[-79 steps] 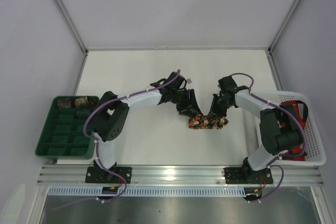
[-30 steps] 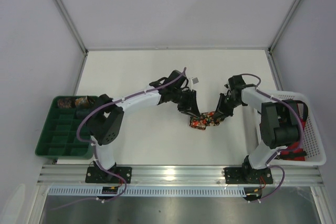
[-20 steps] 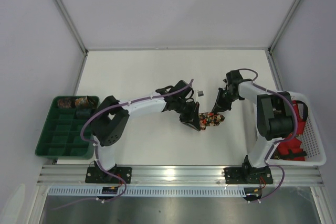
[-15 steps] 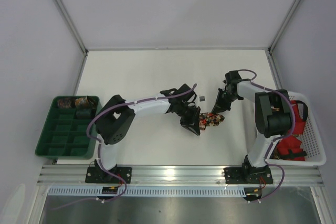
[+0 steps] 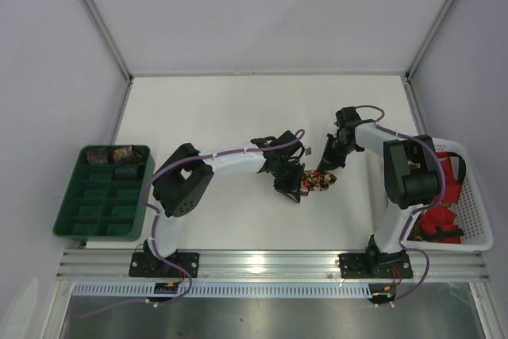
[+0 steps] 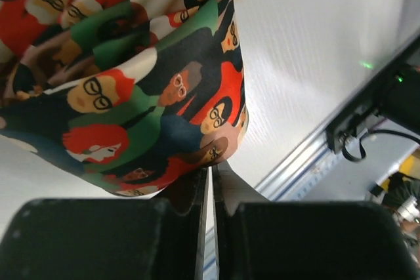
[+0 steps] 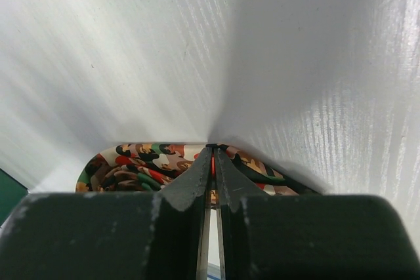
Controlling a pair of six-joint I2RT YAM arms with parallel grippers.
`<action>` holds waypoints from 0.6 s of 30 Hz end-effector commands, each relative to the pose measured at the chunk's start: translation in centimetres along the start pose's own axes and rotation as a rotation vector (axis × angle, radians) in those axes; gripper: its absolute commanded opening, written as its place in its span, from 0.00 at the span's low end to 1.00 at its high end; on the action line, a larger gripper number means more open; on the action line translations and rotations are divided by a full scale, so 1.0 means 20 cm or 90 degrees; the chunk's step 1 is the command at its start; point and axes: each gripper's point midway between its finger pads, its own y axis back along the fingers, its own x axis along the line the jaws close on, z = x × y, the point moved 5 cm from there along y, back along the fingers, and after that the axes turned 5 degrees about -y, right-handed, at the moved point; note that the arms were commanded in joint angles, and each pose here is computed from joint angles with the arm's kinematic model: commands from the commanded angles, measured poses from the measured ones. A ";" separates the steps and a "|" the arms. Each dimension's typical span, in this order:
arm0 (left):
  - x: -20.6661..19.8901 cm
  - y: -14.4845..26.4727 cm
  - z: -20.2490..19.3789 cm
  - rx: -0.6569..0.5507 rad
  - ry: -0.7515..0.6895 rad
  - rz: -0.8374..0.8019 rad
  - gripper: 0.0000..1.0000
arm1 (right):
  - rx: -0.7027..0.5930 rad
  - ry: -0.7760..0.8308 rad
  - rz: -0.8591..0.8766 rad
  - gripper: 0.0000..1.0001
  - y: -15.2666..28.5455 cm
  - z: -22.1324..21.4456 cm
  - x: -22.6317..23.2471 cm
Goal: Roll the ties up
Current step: Roll the tie
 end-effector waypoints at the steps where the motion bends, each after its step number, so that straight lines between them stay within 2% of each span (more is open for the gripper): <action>1: 0.00 0.00 0.11 -0.069 -0.033 0.038 0.09 | -0.017 -0.006 -0.005 0.10 0.01 -0.01 0.03; 11: -0.01 -0.02 0.13 -0.072 -0.038 0.023 0.07 | -0.017 0.007 0.011 0.10 0.01 -0.03 0.08; 16: -0.12 0.15 0.04 -0.057 -0.099 -0.049 0.13 | -0.039 0.023 0.005 0.11 0.06 0.00 0.10; 18: -0.16 0.24 0.02 -0.056 -0.128 -0.087 0.18 | -0.050 0.021 -0.003 0.12 0.11 0.00 0.11</action>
